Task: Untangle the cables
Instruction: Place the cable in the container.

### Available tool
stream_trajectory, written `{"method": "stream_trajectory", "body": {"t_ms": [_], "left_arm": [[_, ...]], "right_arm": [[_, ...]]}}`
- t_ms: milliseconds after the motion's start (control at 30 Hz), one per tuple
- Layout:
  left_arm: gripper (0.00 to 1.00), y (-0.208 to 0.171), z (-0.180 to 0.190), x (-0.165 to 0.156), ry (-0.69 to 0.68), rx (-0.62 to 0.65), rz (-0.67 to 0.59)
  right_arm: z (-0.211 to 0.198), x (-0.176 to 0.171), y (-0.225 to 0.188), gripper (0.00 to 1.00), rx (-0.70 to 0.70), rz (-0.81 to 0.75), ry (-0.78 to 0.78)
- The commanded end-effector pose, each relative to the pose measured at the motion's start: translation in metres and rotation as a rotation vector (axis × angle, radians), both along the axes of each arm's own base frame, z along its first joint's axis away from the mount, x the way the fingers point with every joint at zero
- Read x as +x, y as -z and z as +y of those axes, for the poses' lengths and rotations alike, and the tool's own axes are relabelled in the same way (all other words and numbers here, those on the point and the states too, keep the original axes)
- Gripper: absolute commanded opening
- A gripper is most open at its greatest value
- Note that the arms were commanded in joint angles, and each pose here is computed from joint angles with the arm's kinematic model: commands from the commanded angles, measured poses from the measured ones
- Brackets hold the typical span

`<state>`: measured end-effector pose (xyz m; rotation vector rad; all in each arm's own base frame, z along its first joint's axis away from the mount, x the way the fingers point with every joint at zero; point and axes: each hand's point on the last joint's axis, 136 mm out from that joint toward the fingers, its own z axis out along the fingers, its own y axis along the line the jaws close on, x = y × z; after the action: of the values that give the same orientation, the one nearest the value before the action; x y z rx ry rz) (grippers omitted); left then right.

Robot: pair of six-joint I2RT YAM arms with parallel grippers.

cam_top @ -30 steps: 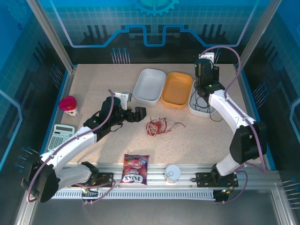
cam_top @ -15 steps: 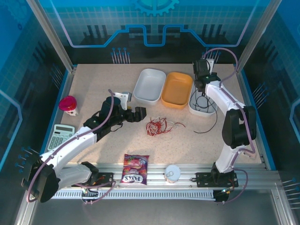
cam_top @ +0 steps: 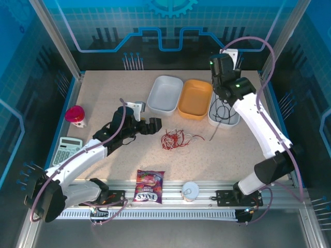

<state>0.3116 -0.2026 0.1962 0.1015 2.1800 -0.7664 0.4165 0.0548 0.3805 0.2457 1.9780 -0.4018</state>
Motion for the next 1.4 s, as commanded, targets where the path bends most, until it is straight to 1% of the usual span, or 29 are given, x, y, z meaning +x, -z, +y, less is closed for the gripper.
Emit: {"method": "stream_trajectory", "body": {"t_ms": [0,200,333,633,800,900,1000,1067,1133,1200,1367], "left_arm": [[0.99,-0.005,-0.005,0.002,0.022,-0.030,-0.014],[0.99,-0.004,-0.006,0.001,0.027,-0.038,-0.008],[0.99,-0.005,-0.005,0.000,0.021,-0.039,-0.009],[0.99,-0.007,-0.003,0.002,0.013,-0.023,-0.017],[0.99,-0.004,-0.005,0.005,0.018,-0.011,-0.004],[0.99,-0.003,-0.006,0.006,0.022,-0.011,0.002],[0.99,-0.002,-0.007,0.007,0.022,-0.016,0.005],[0.99,-0.001,-0.008,0.007,0.026,-0.018,0.011],[0.99,0.001,-0.008,0.006,0.027,-0.018,0.018],[0.99,0.003,-0.008,0.006,0.028,-0.019,0.022],[0.99,0.005,-0.008,0.006,0.025,-0.023,0.025]], "right_arm": [[-0.008,0.001,-0.027,0.00,-0.094,-0.051,0.019],[-0.017,0.025,-0.059,0.00,-0.232,-0.169,0.053],[-0.025,0.038,-0.062,0.00,-0.275,-0.225,0.087],[-0.026,0.046,-0.044,0.00,-0.341,-0.401,0.161],[-0.025,0.053,-0.016,0.00,-0.373,-0.416,0.186],[-0.023,0.061,0.009,0.00,-0.380,-0.369,0.193],[-0.020,0.070,0.044,0.00,-0.357,-0.271,0.167],[-0.019,0.075,0.074,0.00,-0.308,-0.156,0.112],[-0.026,0.076,0.112,0.00,-0.187,-0.023,0.087],[-0.031,0.073,0.144,0.00,-0.100,0.076,0.079],[-0.032,0.059,0.206,0.00,-0.017,0.252,0.092]]}}
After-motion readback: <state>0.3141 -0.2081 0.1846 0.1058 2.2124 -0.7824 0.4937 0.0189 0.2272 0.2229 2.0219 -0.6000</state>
